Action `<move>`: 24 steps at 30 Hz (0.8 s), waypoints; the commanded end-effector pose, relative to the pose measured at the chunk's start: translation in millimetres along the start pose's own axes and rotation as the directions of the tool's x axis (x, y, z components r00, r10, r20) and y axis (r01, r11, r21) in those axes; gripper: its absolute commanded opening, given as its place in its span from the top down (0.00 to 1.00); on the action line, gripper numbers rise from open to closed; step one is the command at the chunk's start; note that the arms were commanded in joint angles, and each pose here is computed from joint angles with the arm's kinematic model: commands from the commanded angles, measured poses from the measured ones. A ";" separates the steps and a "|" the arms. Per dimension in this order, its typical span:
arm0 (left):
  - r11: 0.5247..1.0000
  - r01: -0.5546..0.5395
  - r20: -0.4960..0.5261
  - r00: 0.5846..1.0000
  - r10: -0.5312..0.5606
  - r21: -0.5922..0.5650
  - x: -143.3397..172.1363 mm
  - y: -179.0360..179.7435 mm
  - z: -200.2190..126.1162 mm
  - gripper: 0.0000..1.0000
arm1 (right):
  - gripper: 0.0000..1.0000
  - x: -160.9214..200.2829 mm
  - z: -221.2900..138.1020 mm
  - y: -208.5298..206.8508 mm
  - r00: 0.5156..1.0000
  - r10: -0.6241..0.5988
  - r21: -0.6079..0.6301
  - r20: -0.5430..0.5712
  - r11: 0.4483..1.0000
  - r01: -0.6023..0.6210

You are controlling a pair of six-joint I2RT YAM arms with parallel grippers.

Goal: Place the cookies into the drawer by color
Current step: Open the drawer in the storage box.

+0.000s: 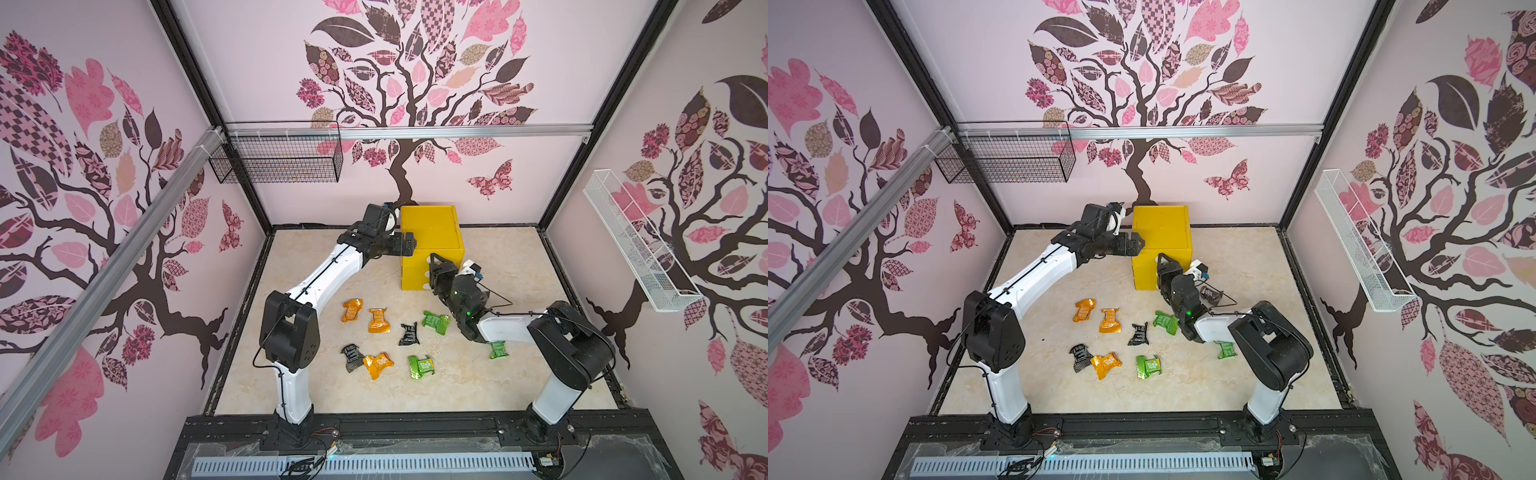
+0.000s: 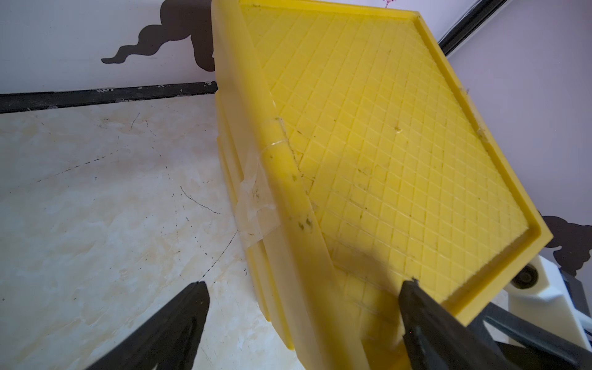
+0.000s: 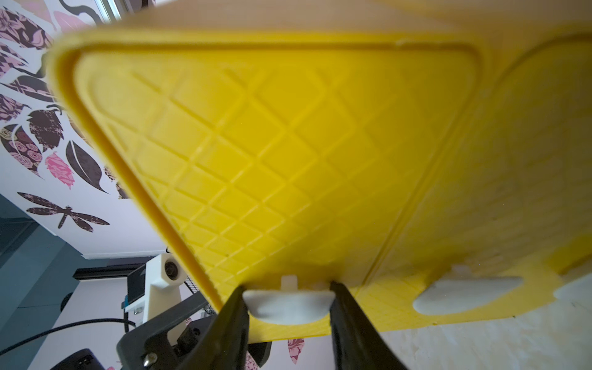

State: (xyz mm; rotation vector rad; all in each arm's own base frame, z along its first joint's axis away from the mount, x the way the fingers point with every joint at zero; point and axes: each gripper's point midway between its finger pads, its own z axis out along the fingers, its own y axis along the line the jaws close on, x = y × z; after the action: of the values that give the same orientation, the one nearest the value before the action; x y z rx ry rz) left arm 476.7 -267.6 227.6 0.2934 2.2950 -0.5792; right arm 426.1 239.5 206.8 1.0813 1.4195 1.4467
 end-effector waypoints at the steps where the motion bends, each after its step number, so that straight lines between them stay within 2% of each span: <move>1: 0.999 -0.013 -0.098 0.995 0.010 -0.039 31.5 9.3 6.5 0.03 | 0.59 -5.9 7.4 -0.1 0.999 -0.007 0.000 0.034 1.000 0.007; 7: 0.999 -0.019 -0.100 0.995 0.015 -0.038 32.8 6.9 7.1 0.03 | 0.67 -9.9 3.3 -4.2 0.999 -0.001 0.006 0.050 1.000 0.001; 24: 0.999 -0.015 -0.086 0.996 0.011 -0.037 33.5 3.5 2.1 0.03 | 0.69 2.4 -24.7 5.5 1.000 -0.030 0.007 0.004 1.000 0.030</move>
State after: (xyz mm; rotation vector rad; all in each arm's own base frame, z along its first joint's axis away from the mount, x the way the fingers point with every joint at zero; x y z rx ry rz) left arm 474.6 -269.7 227.1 0.2956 2.2786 -0.5764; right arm 410.9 238.0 206.1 1.0724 1.4320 1.4483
